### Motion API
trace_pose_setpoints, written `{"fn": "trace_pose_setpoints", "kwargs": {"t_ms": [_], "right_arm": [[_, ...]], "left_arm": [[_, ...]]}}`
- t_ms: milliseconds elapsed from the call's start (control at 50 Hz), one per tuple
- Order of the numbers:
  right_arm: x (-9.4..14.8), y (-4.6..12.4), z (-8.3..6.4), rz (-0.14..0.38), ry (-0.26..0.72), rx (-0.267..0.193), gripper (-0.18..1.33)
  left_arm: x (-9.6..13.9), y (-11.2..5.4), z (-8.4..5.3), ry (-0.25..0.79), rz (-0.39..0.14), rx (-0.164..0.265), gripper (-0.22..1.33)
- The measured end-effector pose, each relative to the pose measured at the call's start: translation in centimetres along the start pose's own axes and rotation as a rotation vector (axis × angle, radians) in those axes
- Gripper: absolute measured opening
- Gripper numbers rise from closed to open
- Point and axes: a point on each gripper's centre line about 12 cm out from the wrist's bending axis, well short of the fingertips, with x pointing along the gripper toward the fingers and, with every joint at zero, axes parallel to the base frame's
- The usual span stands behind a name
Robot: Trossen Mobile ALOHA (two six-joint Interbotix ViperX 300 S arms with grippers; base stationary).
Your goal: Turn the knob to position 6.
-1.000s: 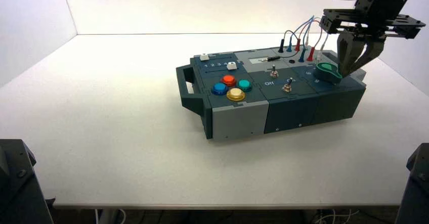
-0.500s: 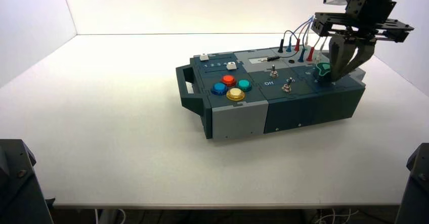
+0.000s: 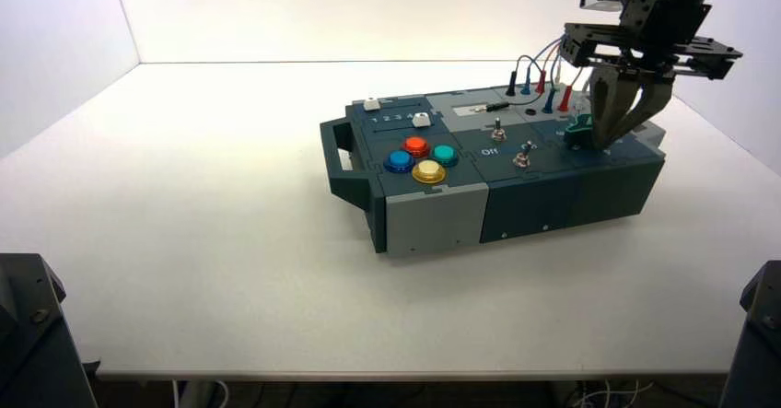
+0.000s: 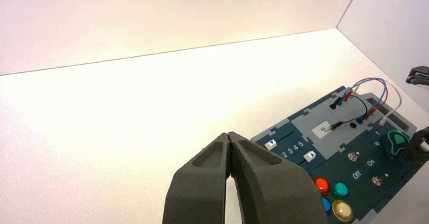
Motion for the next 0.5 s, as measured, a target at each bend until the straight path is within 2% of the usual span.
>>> {"fn": "trace_pose_setpoints", "kwargs": {"t_ms": [500], "right_arm": [[-0.13, 0.82, 0.23, 0.016, -0.007, -0.009, -0.14]], "left_arm": [[-0.03, 0.00, 0.02, -0.002, 0.000, 0.000, -0.16]]}}
